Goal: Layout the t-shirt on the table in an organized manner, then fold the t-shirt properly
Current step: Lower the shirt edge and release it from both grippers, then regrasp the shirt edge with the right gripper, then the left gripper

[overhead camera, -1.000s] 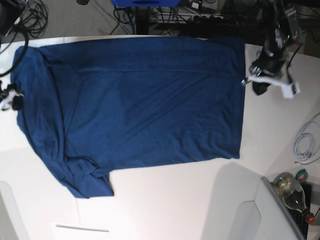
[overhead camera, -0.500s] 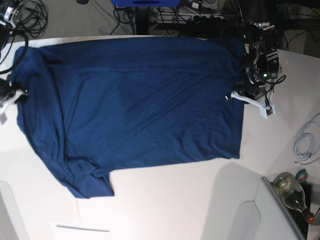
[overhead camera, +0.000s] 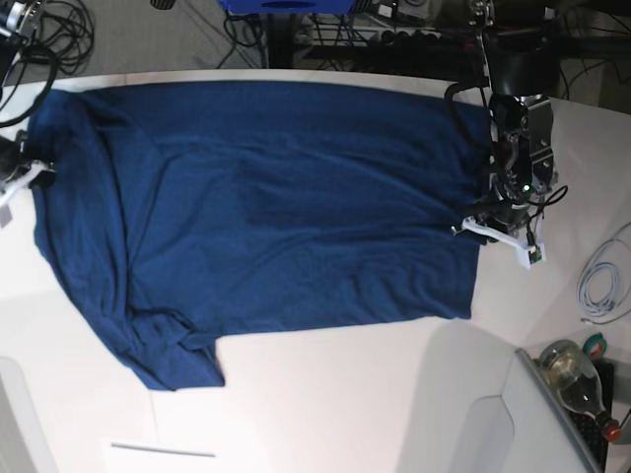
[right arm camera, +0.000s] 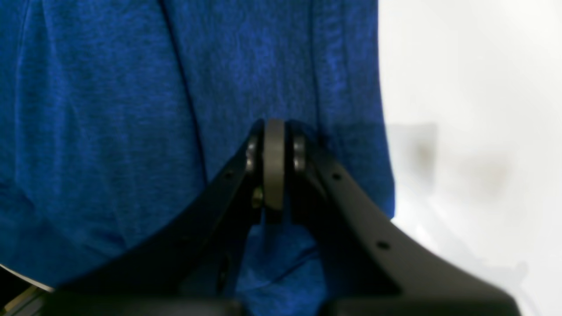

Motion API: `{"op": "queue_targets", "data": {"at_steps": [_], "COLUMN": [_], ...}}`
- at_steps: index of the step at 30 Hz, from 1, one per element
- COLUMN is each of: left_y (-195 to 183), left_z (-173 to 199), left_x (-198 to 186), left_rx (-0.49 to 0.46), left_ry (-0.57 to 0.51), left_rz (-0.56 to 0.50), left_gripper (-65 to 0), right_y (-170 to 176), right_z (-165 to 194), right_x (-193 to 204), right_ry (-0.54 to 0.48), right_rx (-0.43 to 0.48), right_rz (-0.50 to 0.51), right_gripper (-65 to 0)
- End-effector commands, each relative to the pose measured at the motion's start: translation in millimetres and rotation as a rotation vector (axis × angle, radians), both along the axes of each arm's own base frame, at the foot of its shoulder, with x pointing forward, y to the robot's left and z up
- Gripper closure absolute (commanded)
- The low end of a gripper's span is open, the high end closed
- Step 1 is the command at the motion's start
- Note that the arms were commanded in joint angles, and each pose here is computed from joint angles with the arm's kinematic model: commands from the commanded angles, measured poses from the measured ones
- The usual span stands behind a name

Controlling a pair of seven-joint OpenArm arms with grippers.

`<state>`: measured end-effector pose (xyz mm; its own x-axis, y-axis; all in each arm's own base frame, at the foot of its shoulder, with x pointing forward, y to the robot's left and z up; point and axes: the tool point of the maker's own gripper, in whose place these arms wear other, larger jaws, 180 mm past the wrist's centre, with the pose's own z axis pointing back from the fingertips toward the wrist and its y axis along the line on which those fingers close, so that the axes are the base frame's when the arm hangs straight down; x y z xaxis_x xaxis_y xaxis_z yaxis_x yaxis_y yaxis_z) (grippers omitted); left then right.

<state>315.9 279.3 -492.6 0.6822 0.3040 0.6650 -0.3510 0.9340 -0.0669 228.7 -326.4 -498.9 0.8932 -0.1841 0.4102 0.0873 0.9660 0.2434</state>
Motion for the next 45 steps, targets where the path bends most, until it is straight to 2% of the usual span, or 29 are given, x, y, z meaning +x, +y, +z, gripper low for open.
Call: {"op": "queue_targets", "data": {"at_steps": [1, 5, 10, 12, 14, 16, 18, 19, 20, 26, 28, 33, 38, 40, 45], "left_y": [-1, -4, -8, -3, 12, 21, 28, 32, 34, 48, 58, 73, 72, 71, 71], "left_z": [-5, 3, 21, 33, 51, 65, 80, 86, 92, 88, 84, 85, 83, 83, 82], "left_x": [-4, 1, -17, -24, -33, -45, -57, -65, -72, -111, -125, -136, -140, -140, -140], "left_rx": [0.000, 0.000, 0.021, 0.036, 0.056, 0.066, 0.075, 0.081, 0.087, 0.096, 0.092, 0.104, 0.104, 0.103, 0.100], "left_ry": [0.048, 0.027, 0.008, -0.012, -0.036, -0.041, -0.055, -0.062, -0.073, -0.041, -0.025, -0.020, -0.010, -0.010, -0.009], "left_rz": [-0.011, -0.021, -0.052, -0.047, -0.010, 0.013, 0.046, 0.066, 0.080, 0.080, 0.129, 0.179, 0.175, 0.176, 0.175], "left_gripper": [0.0, 0.0, 0.0, 0.0, 0.0, 0.0, 0.0, 0.0, 0.0, 0.0, 0.0, 0.0, 0.0, 0.0, 0.0], "right_y": [-11, -14, -17, -15, 2, 27, 45, 52, 57, 63, 66, 64, 61, 60, 59], "right_z": [7, 16, 52, 64, 73, 75, 77, 76, 73, 62, 61, 48, 35, 34, 32], "right_x": [2, 10, 26, 22, 16, 0, -16, -24, -31, -48, -48, -59, -69, -66, -67], "right_ry": [-0.002, -0.031, -0.126, -0.130, -0.110, -0.074, -0.061, -0.056, -0.042, -0.008, -0.007, 0.037, 0.075, 0.075, 0.087], "right_rx": [-0.028, -0.047, -0.154, -0.202, -0.256, -0.296, -0.312, -0.309, -0.300, -0.269, -0.265, -0.237, -0.211, -0.209, -0.205], "right_rz": [0.008, 0.016, 0.095, 0.142, 0.253, 0.392, 0.475, 0.499, 0.510, 0.501, 0.505, 0.487, 0.466, 0.460, 0.456], "right_gripper": [-2.7, -2.7, -3.8, -6.0, -16.4, -32.0, -45.3, -49.1, -49.4, -43.7, -43.2, -43.2, -42.3, -36.3, -8.3]}}
